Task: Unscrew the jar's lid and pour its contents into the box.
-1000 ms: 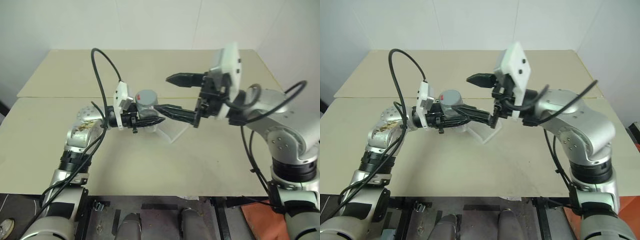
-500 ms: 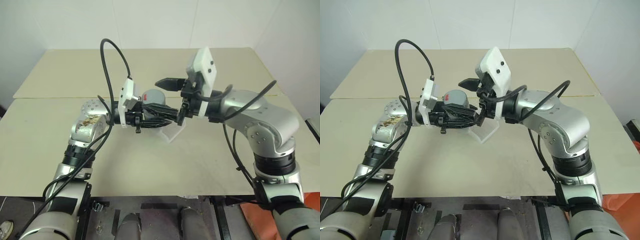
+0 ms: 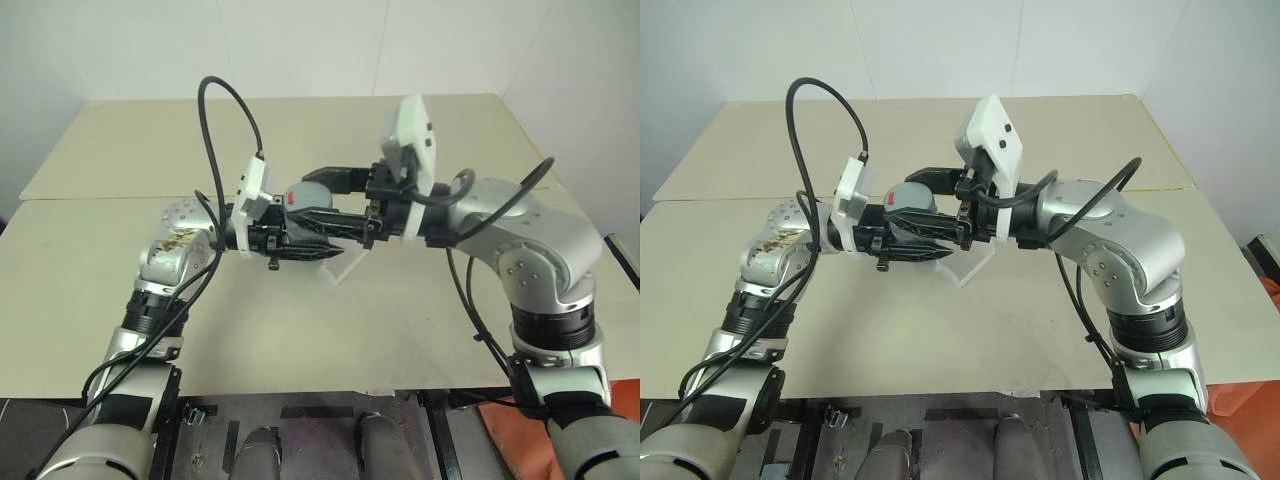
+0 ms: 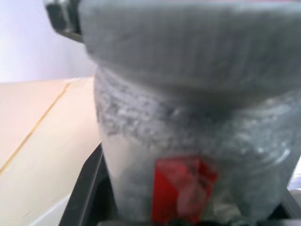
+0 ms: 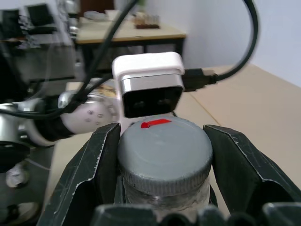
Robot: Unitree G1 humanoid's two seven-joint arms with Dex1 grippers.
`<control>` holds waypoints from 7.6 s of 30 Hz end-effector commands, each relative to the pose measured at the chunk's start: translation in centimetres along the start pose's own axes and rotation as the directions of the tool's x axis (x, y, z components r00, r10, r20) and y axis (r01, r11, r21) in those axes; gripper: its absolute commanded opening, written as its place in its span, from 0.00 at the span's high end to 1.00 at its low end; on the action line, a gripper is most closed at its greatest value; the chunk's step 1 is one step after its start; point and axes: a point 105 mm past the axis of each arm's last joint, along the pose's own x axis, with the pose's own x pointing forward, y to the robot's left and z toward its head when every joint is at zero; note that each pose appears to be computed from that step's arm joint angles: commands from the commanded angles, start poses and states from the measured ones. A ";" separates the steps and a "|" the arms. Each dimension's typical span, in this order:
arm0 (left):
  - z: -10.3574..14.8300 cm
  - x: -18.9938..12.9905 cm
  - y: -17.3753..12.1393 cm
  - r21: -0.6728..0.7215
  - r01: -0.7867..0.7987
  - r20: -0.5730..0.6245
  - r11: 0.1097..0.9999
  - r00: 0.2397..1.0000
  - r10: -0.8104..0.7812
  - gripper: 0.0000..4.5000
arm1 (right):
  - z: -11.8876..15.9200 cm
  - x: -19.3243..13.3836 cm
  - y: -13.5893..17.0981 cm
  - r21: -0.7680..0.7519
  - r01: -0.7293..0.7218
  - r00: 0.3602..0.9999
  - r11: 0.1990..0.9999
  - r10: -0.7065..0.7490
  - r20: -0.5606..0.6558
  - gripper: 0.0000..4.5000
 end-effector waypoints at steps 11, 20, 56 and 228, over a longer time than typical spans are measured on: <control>2.9 -1.4 -2.3 0.097 0.085 0.049 0.992 0.995 -0.090 0.55 | -1.4 -1.1 -0.5 -0.026 -0.350 0.937 0.937 0.349 -0.022 0.39; 1.9 -1.3 -2.5 0.071 0.033 0.049 0.997 0.998 -0.037 0.55 | -0.1 0.9 -1.4 -0.046 -0.261 0.964 0.964 0.263 0.040 0.01; 1.0 -1.3 -0.6 0.048 -0.163 0.121 0.986 0.980 0.156 0.55 | 0.3 -2.5 -2.1 -0.047 0.253 0.965 0.966 -0.248 0.090 0.01; 0.7 -3.6 -0.6 0.031 -0.190 0.060 0.981 0.980 0.188 0.55 | 1.1 -3.4 -4.2 -0.104 0.376 0.926 0.921 -0.377 0.003 0.01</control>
